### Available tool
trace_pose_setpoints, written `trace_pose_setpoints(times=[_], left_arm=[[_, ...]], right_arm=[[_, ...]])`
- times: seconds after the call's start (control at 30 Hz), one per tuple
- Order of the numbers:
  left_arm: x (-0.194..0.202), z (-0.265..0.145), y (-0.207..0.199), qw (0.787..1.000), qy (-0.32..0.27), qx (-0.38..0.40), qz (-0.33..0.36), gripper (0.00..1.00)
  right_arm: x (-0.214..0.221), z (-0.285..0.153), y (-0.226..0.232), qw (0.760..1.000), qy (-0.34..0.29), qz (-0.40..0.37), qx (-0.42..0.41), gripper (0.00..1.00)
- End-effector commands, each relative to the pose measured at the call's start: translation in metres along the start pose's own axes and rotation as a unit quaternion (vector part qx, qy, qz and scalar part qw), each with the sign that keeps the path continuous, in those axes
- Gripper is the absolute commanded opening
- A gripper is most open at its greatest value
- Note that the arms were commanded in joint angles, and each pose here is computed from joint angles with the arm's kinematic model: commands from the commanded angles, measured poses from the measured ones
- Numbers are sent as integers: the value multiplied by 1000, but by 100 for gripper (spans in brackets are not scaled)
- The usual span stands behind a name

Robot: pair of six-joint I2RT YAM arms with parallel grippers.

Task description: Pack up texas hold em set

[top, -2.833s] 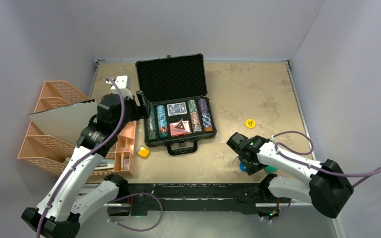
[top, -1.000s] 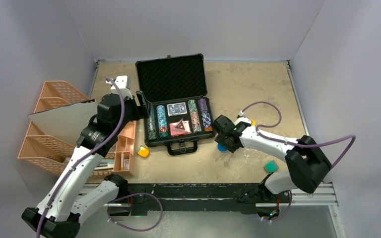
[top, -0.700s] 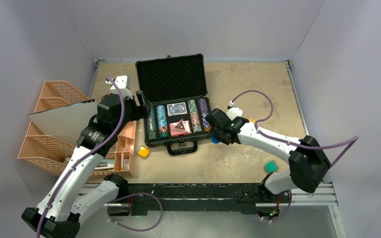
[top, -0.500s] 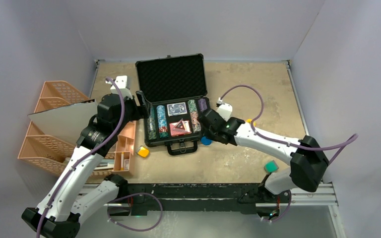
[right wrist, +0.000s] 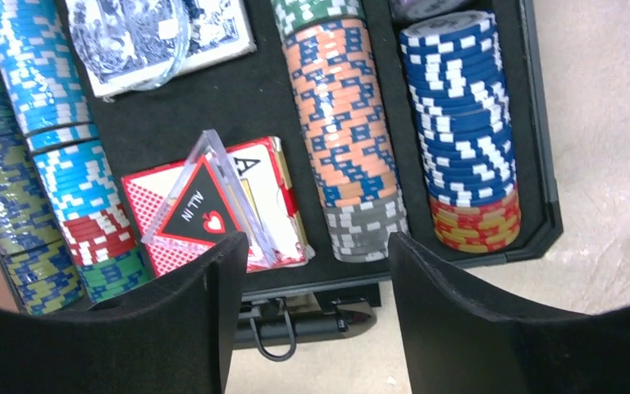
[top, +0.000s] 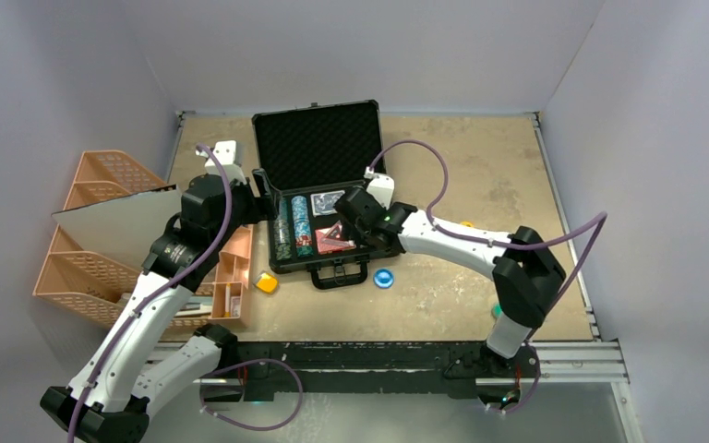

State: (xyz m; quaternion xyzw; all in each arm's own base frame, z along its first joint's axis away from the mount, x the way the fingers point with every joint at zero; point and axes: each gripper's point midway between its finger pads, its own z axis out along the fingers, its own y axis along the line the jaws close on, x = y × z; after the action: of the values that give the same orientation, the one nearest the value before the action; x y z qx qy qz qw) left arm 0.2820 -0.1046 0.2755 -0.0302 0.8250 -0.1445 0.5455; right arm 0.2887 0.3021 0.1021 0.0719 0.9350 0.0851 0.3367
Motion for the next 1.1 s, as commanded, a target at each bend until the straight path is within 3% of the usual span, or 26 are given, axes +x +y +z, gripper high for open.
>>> trace_pose_setpoints(times=[0.0,0.3,0.6,0.8,1.07], left_arm=[[-6,-2,4,1000,-13,-7,0,69],[-7,-2,2,1000,-13,-3,0,69],[-6,-2,5,1000,-13,-11,0,69],[-6,-2,6,1000,-13,-12,1,69],[-6,-2,5,1000,-13,-11,1,69]], right_arm=[[-1,-19,-23,1000,-8,-17,13,68],[39,-30,-69,997,16,-74,-12,75],[82,3,-68,987,93,-130,-9,71],[90,10,-68,984,110,-142,-4,71],[109,10,-82,976,143,-165,14,62]])
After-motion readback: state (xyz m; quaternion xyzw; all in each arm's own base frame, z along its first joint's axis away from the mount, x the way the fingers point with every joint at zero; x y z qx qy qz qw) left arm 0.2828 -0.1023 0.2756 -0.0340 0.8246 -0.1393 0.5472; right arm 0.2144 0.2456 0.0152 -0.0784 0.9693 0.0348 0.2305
